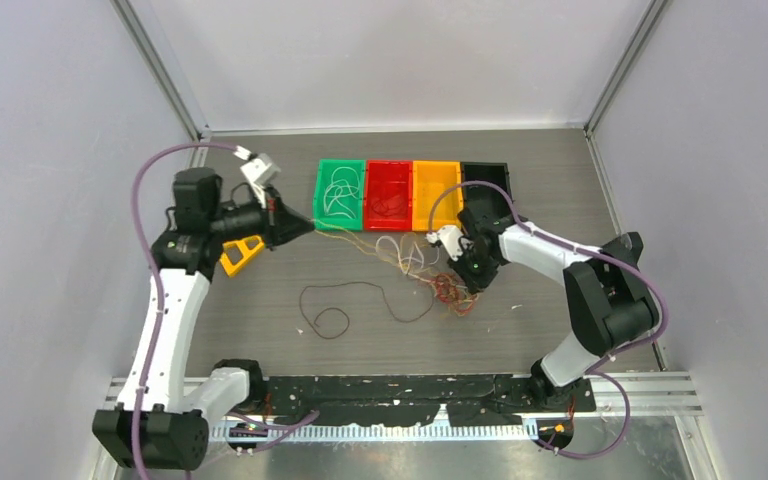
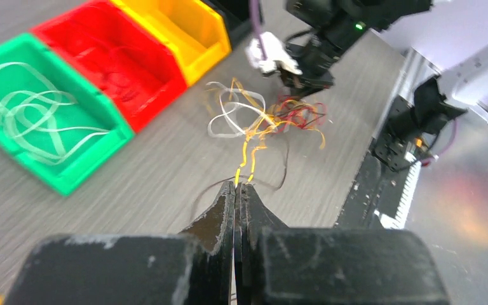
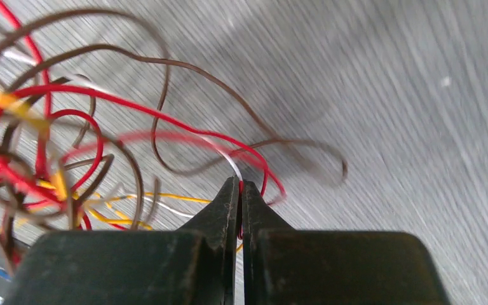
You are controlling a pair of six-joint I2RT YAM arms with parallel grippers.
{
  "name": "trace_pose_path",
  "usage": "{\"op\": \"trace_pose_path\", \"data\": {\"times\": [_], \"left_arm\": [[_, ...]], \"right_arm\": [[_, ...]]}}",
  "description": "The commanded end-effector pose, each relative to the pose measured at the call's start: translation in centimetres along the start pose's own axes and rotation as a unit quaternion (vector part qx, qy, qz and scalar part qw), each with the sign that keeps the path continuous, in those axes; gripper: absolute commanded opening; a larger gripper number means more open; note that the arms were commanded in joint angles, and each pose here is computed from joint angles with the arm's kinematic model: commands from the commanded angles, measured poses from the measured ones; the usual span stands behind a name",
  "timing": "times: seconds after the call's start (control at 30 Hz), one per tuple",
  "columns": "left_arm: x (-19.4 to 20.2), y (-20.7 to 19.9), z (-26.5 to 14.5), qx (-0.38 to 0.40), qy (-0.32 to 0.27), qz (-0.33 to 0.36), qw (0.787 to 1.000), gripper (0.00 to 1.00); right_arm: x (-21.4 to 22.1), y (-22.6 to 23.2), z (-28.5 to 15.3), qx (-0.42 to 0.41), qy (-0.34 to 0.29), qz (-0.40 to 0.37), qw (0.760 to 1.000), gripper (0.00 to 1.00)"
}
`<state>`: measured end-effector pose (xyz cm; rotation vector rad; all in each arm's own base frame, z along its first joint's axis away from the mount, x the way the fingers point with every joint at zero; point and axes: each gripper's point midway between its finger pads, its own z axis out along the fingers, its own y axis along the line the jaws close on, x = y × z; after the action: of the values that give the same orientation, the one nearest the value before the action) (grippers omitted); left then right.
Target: Untangle the cables
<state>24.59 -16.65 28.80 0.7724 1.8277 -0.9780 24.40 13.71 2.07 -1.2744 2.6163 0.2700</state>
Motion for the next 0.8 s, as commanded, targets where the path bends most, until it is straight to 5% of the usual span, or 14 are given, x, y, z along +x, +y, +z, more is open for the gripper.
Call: {"op": "trace_pose_path", "data": {"times": [0.0,0.5,0.63,0.77], "left_arm": [[-2.8,-0.2,-4.7,-0.021,-0.047,0.018,0.999,0.00],[-10.8,6.1,-16.6,-0.218,-0.154,0.036,0.963,0.00],[-10.7,8.4,-18.8,-0.255,-0.157,0.008,0.954,0.00],[-8.9,7.4,-17.4,-0.215,-0.136,0.000,0.967,0.00]], "right_arm": [[3.5,-1.6,-1.3,0.030,0.037,-0.026,0.999,0.05],[8.9,-2.8,-1.2,0.048,0.087,-0.062,0.993,0.06],[10.3,-4.3,-1.8,0.059,0.097,-0.062,0.992,0.05],[10.1,-4.9,-2.6,0.066,0.087,-0.063,0.992,0.05]]}}
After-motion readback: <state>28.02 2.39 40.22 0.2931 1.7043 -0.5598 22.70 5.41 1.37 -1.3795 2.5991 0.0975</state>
